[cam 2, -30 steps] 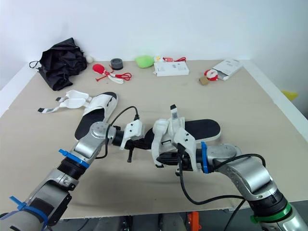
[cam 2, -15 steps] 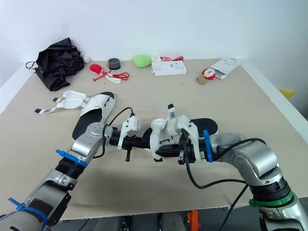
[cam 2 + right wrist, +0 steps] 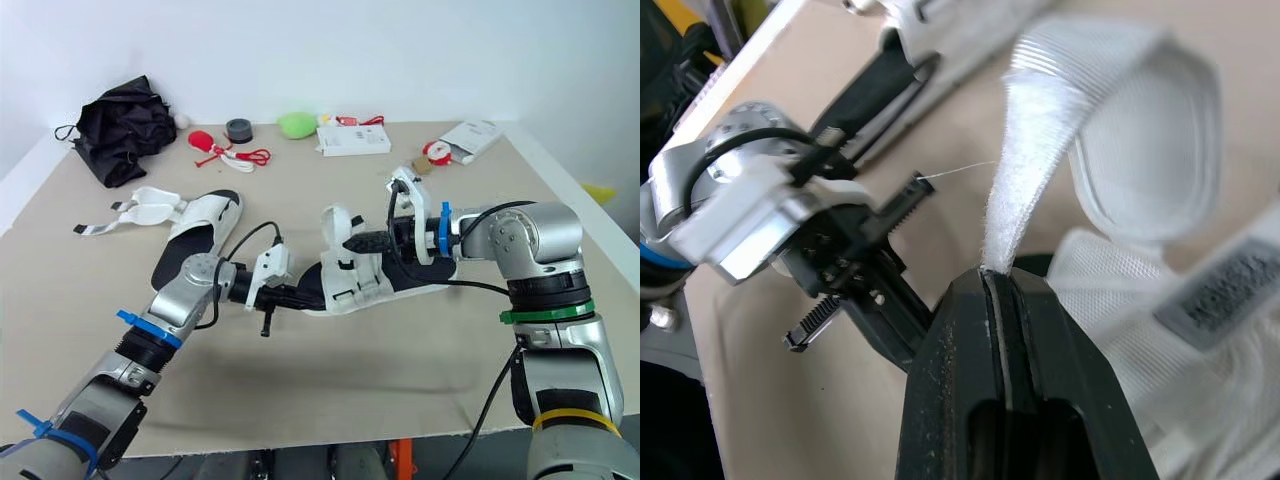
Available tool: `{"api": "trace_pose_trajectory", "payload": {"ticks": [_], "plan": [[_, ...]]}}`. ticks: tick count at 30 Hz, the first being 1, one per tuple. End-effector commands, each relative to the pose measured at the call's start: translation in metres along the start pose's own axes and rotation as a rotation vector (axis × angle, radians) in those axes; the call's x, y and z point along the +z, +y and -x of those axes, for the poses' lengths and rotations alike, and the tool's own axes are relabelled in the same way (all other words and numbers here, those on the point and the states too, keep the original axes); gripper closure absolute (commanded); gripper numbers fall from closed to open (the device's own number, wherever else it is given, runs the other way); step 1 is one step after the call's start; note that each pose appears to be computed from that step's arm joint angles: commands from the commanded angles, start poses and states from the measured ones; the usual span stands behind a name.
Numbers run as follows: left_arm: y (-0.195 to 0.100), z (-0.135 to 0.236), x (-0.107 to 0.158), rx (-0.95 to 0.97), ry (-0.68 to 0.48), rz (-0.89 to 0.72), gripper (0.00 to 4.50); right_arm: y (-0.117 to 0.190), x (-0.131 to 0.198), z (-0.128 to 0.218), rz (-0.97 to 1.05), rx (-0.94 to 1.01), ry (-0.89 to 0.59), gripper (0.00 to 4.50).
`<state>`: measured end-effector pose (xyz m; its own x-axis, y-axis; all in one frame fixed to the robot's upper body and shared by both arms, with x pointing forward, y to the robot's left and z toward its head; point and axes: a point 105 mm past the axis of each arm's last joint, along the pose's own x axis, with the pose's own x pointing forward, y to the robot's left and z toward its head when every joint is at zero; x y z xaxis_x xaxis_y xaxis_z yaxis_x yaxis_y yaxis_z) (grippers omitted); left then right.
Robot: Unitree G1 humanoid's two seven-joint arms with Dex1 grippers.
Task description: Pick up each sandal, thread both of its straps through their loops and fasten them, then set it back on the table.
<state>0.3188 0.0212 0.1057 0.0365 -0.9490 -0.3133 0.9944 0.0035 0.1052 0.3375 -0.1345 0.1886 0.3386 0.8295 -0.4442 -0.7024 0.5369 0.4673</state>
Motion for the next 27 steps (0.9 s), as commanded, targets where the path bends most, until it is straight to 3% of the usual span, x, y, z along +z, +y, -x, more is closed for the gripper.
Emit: {"api": "trace_pose_trajectory", "payload": {"ticks": [1, 6, 14, 22, 27], "plan": [[-0.003, 0.000, -0.008, 0.004, 0.030, 0.005, 4.50, 0.016, 0.006, 0.002, -0.028, 0.075, 0.015, 4.44], [-0.004, 0.000, -0.009, 0.009, 0.034, 0.003, 4.50, 0.030, 0.003, -0.005, -0.090, 0.140, 0.061, 4.44], [-0.004, -0.001, -0.009, 0.012, 0.034, 0.001, 4.50, 0.009, -0.018, -0.009, -0.075, 0.038, 0.117, 4.44], [-0.005, -0.002, -0.010, 0.008, 0.033, 0.007, 4.50, 0.007, 0.014, -0.001, -0.126, 0.066, 0.021, 4.44], [-0.006, -0.001, -0.011, 0.012, 0.034, 0.012, 4.50, -0.005, -0.008, -0.010, -0.149, 0.016, 0.080, 4.44]]}}
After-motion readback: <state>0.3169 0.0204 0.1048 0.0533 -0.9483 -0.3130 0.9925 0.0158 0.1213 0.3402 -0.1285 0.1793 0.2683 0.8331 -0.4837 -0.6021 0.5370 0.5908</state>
